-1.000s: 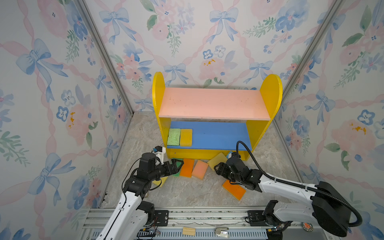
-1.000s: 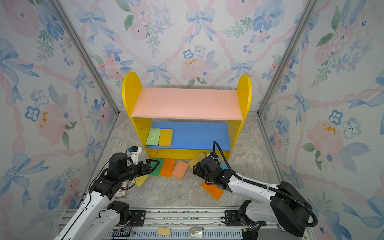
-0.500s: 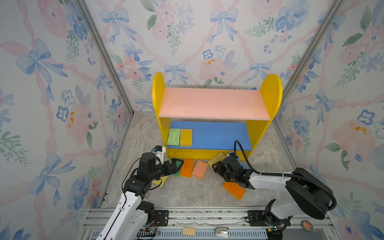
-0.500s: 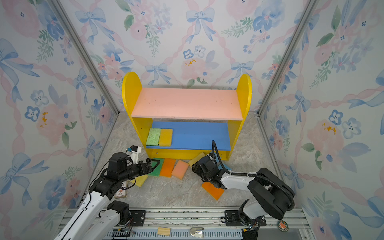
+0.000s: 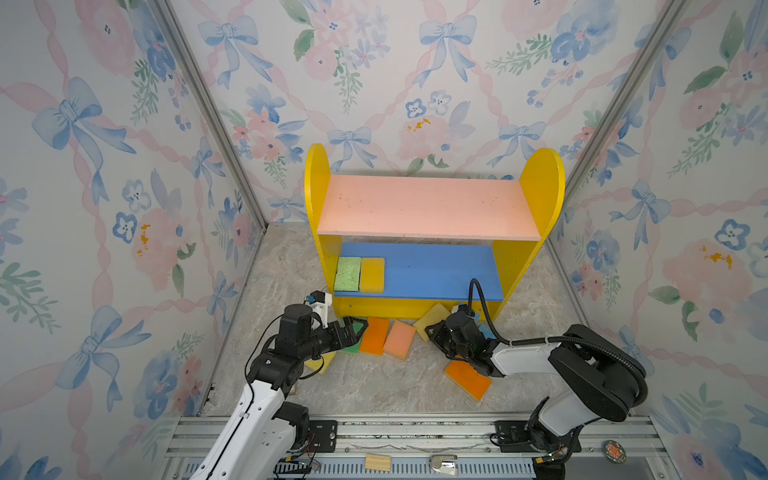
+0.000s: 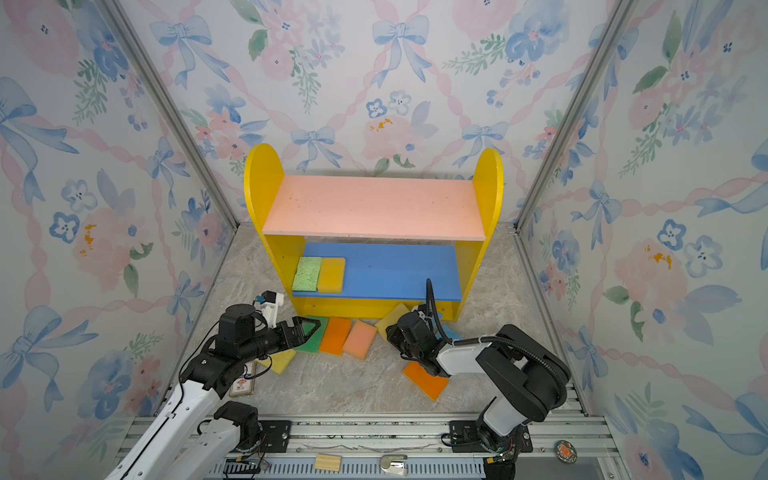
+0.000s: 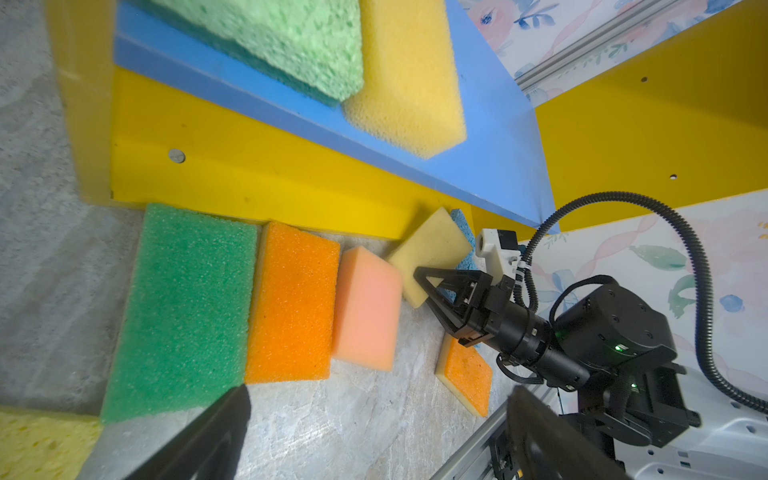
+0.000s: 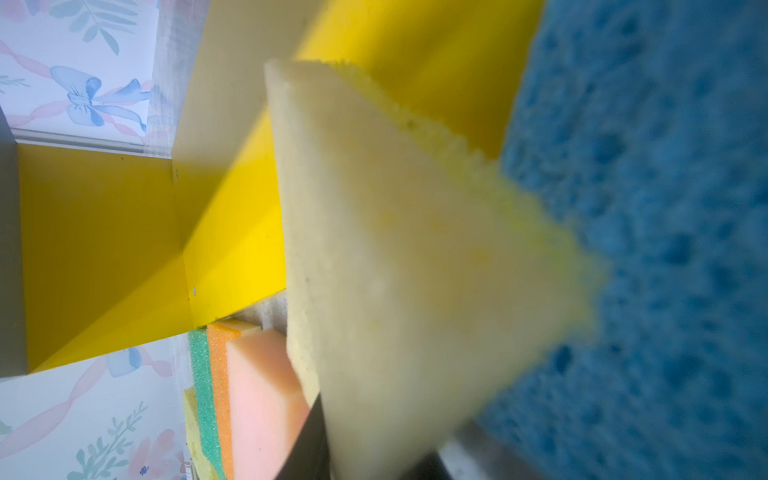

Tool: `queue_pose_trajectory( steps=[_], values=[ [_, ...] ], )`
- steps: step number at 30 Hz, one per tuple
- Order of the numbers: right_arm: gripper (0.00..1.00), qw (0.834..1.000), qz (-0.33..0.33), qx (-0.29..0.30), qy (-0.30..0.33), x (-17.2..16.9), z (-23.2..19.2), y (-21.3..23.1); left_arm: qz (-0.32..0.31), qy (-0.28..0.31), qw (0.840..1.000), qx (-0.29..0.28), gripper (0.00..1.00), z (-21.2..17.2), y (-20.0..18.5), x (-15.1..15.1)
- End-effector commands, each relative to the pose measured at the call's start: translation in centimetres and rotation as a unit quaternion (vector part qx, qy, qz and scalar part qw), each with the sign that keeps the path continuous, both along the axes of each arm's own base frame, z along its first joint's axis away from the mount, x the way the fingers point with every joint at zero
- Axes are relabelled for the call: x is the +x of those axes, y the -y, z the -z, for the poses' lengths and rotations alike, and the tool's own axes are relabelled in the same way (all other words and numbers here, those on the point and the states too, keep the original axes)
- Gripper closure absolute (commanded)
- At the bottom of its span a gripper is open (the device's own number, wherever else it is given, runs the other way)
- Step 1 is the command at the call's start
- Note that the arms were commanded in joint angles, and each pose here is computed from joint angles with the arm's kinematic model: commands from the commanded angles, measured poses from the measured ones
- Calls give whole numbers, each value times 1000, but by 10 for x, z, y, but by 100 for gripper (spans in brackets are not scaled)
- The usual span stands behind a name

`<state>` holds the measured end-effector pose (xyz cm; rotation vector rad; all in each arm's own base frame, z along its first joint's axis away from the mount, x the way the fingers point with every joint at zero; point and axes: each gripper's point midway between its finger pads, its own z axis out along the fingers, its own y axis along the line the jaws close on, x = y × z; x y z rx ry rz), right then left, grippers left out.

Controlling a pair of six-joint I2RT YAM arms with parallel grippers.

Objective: Place and organize the cleaning sponges onto the shelf
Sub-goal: 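Grasp the pale yellow sponge on the floor with the right gripper, then lift the pale yellow sponge with the right gripper toward the left gripper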

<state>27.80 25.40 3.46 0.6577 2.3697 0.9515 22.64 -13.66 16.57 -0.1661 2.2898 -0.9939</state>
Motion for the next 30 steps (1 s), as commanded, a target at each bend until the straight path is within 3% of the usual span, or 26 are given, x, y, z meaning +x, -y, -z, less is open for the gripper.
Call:
queue_pose_trajectory(
  steps=[1, 9, 14, 18, 22, 27, 30],
  values=[
    [80, 999, -2, -35, 8, -6, -8, 14, 6, -1, 1000, -5, 2, -1, 3, -1],
    [80, 996, -64, -65, 19, -31, -51, 31, 25, -7, 999, -24, 2, -7, 10, -4],
    [80, 988, -152, -28, 2, -63, -73, 20, 57, -18, 995, -85, 2, -12, 26, -13],
    [80, 964, -267, 1, 14, -96, -106, -7, 86, -20, 983, -160, 2, -20, 41, -20],
    [80, 927, -372, 8, 54, -127, -143, -36, 110, -10, 970, -217, 2, -33, 55, -26],
    [80, 896, -432, 50, 96, -145, -176, -62, 149, 11, 952, -266, 2, -59, 79, -36],
    [80, 883, -450, 68, 111, -149, -189, -73, 159, 14, 951, -264, 3, -64, 88, -36]
  ],
)
